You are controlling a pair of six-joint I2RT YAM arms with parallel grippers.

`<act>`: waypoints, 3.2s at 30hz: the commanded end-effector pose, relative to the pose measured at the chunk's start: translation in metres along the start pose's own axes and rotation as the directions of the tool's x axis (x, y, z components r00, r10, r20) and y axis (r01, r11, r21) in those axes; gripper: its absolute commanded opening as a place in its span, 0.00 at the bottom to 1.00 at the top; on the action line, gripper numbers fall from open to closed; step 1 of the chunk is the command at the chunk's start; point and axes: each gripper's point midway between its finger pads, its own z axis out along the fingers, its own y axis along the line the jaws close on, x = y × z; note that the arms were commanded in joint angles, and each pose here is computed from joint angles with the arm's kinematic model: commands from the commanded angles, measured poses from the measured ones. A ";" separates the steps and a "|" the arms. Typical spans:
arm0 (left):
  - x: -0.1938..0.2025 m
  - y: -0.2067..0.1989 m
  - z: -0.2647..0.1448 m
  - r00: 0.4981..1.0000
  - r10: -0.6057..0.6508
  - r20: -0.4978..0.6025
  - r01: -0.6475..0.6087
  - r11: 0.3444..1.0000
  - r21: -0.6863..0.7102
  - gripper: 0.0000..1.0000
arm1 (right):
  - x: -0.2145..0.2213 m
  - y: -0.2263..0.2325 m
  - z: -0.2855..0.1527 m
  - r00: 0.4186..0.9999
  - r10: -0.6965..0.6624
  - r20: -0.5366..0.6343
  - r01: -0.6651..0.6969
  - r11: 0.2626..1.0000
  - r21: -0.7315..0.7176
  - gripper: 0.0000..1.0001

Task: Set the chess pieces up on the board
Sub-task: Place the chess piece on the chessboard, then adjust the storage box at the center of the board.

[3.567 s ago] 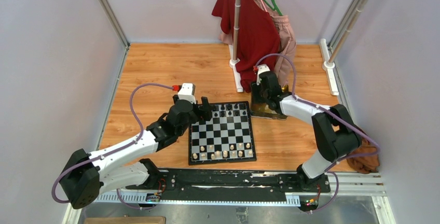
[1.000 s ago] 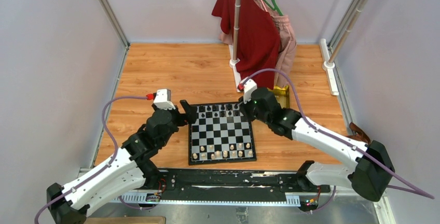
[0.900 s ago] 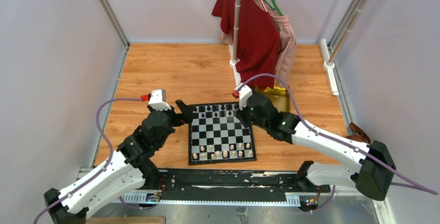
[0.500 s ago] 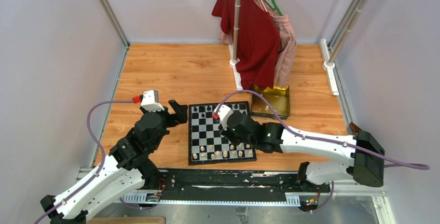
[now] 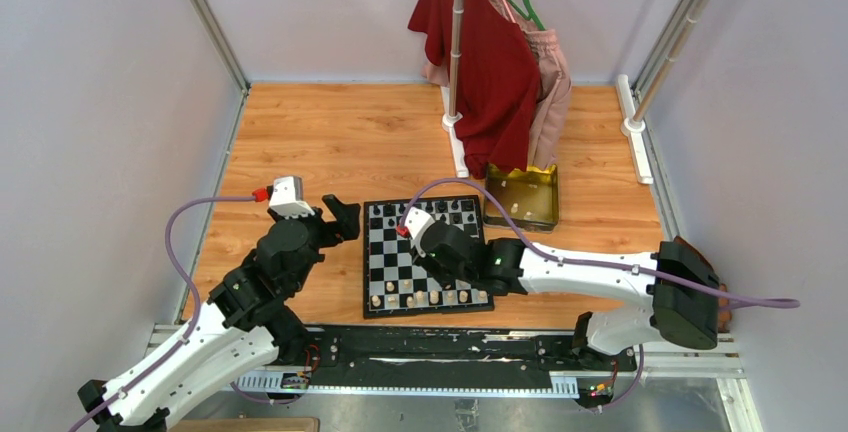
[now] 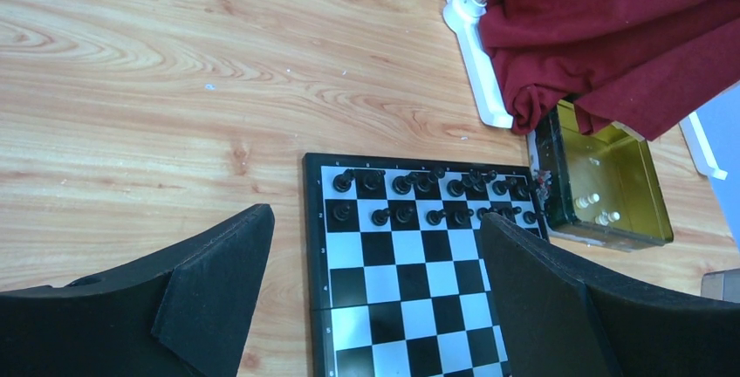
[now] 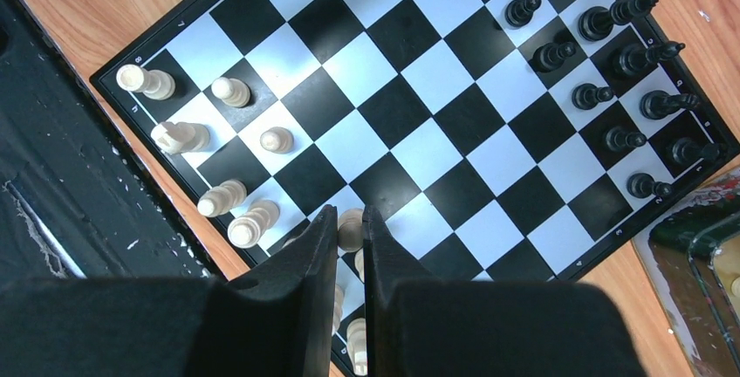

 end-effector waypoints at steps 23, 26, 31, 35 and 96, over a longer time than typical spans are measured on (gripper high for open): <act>0.004 0.003 0.005 1.000 -0.018 0.008 0.019 1.000 -0.015 0.94 | 0.041 0.012 0.027 0.998 0.049 -0.036 -0.049 0.999 -0.017 0.00; 0.006 0.002 0.006 1.000 -0.016 0.004 0.016 1.000 -0.016 0.94 | 0.044 0.011 0.029 0.998 0.047 -0.039 -0.048 0.999 -0.016 0.00; 0.008 0.001 0.008 1.000 -0.014 -0.001 0.014 1.000 -0.015 0.94 | 0.045 0.011 0.030 0.998 0.046 -0.040 -0.047 0.999 -0.015 0.00; 0.008 0.000 0.010 1.000 -0.011 -0.003 0.011 1.000 -0.015 0.94 | 0.047 0.010 0.031 0.998 0.044 -0.043 -0.044 0.999 -0.010 0.02; 0.049 -0.038 0.060 0.992 0.059 -0.107 -0.054 0.997 0.047 0.94 | 0.082 -0.294 -0.083 0.837 0.515 0.187 -0.477 0.518 0.710 0.42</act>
